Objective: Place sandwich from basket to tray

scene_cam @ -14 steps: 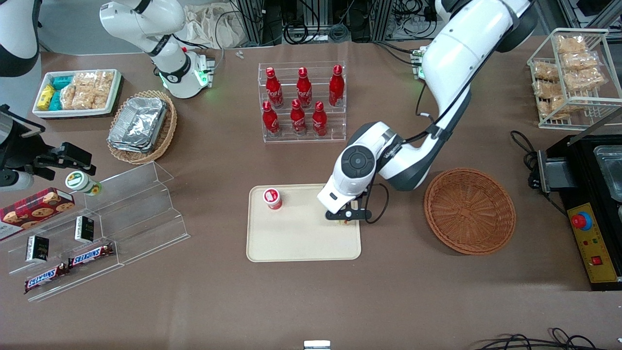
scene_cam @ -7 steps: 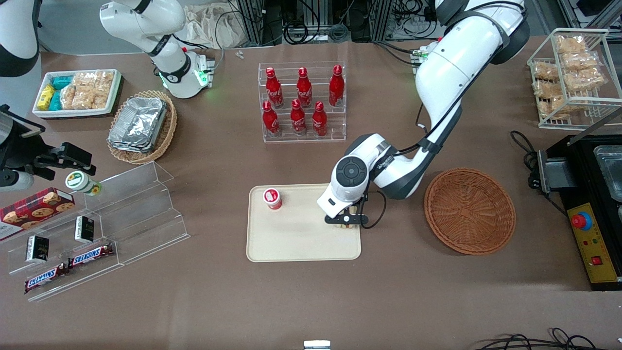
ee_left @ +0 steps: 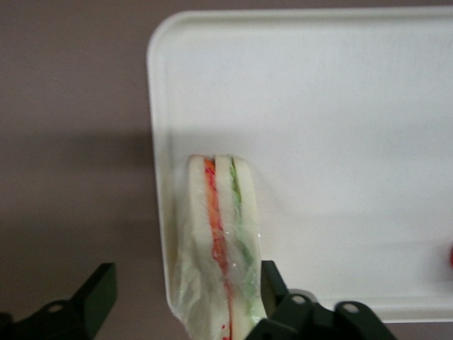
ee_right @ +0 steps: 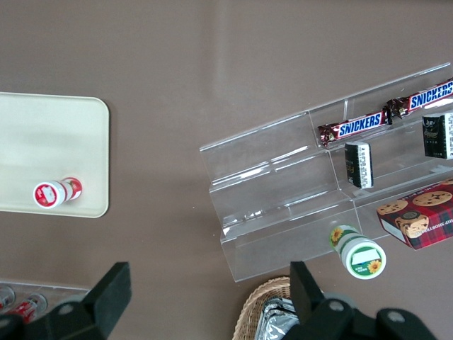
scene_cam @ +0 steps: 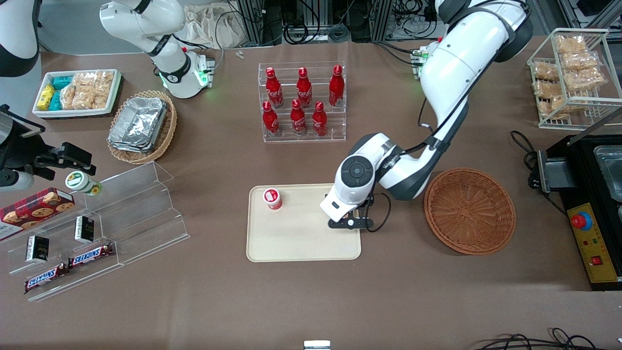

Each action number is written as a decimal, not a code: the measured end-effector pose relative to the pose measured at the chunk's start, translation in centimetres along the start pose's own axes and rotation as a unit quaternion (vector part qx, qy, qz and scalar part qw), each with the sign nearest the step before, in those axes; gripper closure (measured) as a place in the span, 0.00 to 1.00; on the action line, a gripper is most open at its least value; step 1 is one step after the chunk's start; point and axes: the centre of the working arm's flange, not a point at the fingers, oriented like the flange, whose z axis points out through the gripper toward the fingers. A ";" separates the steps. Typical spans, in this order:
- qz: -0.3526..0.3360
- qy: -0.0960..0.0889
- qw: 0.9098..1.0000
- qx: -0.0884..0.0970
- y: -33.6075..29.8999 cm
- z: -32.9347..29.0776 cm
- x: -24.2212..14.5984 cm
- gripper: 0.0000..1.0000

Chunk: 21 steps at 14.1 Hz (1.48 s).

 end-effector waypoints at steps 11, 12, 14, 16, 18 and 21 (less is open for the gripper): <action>-0.154 0.060 0.986 -0.001 -17.5 -22.4 4.0 0.00; -0.164 0.061 0.985 -0.001 -18.8 -23.1 4.1 0.00; -0.174 0.058 0.983 0.002 -21.1 -23.6 4.5 0.00; -0.159 0.039 0.986 0.013 -23.5 -23.7 4.6 0.00; -0.135 0.019 0.991 0.014 -26.9 -24.5 4.5 0.00; -0.093 -0.001 0.995 0.022 -31.8 -26.3 3.8 0.00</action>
